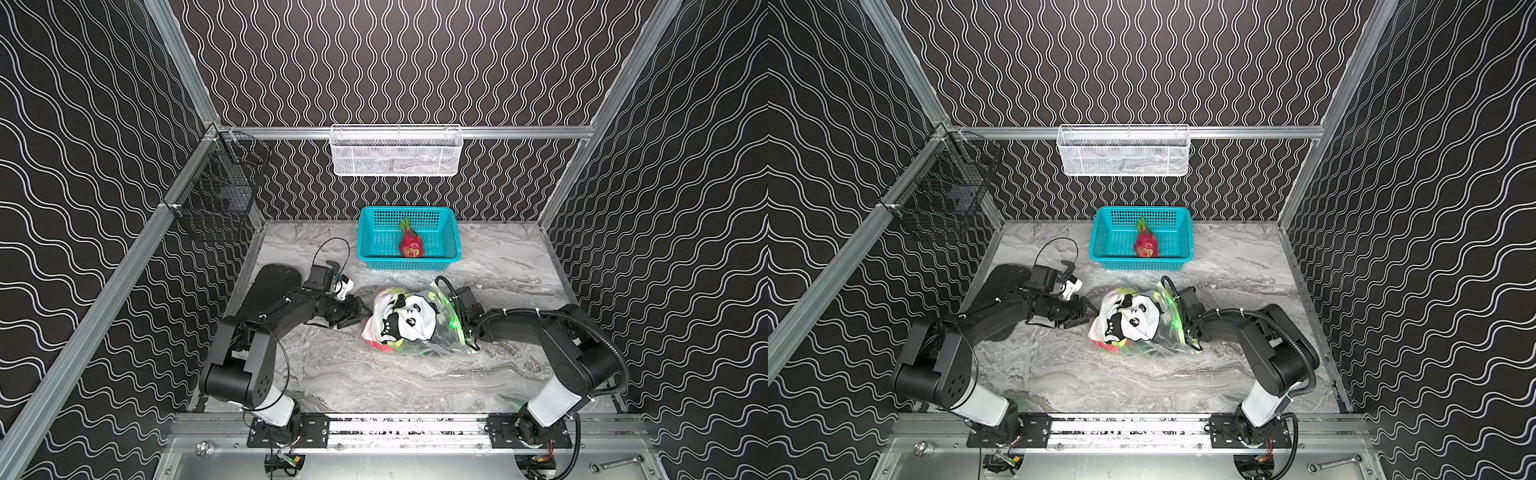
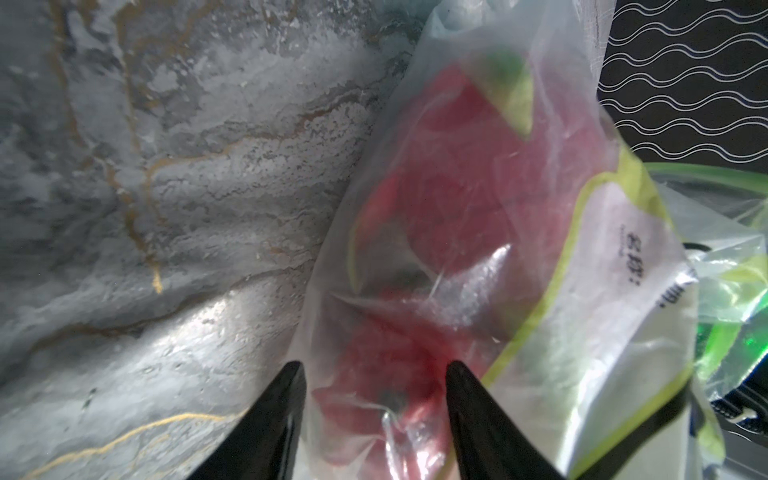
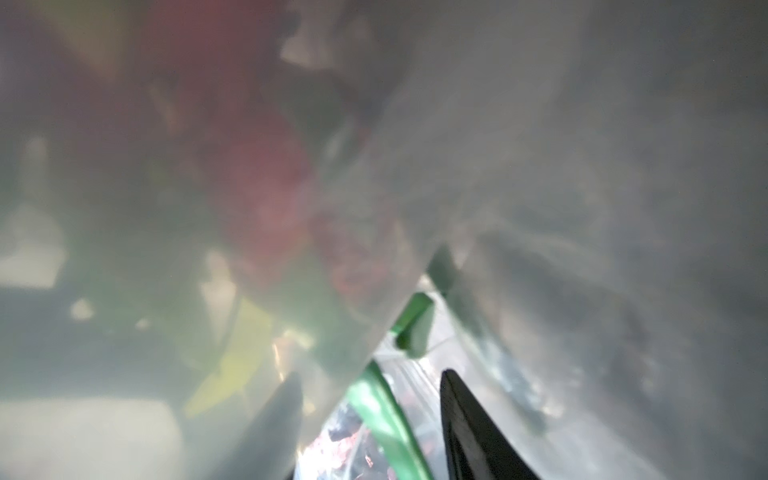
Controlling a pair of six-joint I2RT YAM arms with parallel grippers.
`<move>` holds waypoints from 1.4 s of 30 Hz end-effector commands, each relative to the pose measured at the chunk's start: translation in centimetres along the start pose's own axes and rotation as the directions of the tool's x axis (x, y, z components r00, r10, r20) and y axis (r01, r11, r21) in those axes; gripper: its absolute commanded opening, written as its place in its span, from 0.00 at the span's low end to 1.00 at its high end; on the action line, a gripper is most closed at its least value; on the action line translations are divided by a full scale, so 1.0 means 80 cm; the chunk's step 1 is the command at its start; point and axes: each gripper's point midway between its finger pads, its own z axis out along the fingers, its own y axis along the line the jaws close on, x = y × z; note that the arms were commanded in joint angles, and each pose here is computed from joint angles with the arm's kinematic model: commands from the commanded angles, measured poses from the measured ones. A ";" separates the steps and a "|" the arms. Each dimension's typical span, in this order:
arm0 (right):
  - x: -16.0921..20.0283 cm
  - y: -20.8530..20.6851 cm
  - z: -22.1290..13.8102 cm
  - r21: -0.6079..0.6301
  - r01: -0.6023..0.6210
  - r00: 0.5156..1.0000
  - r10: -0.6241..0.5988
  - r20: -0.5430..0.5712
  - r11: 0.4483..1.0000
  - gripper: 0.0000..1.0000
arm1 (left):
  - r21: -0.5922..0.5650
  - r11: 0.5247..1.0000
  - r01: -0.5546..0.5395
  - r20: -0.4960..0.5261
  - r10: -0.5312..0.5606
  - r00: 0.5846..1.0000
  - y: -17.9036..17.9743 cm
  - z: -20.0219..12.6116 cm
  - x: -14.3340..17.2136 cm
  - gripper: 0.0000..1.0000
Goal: Open the zip-top bag and take out the dragon fruit
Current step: Pick up the dragon fruit from the zipper food storage bag.
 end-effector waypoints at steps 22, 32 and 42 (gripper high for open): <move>0.022 0.078 0.014 -0.185 0.074 0.994 -0.089 -0.071 0.980 0.00 | -0.018 1.000 0.003 0.017 -0.002 1.000 -0.001 -0.009 0.007 0.58; 0.036 0.104 -0.003 -0.154 0.132 0.985 -0.147 -0.088 0.979 0.00 | 0.011 1.000 0.007 0.029 -0.008 1.000 -0.004 -0.004 0.001 0.00; 0.037 0.084 -0.032 -0.128 0.105 0.990 -0.115 -0.077 0.986 0.00 | 0.026 1.000 0.006 0.018 -0.007 1.000 -0.007 -0.009 0.009 0.17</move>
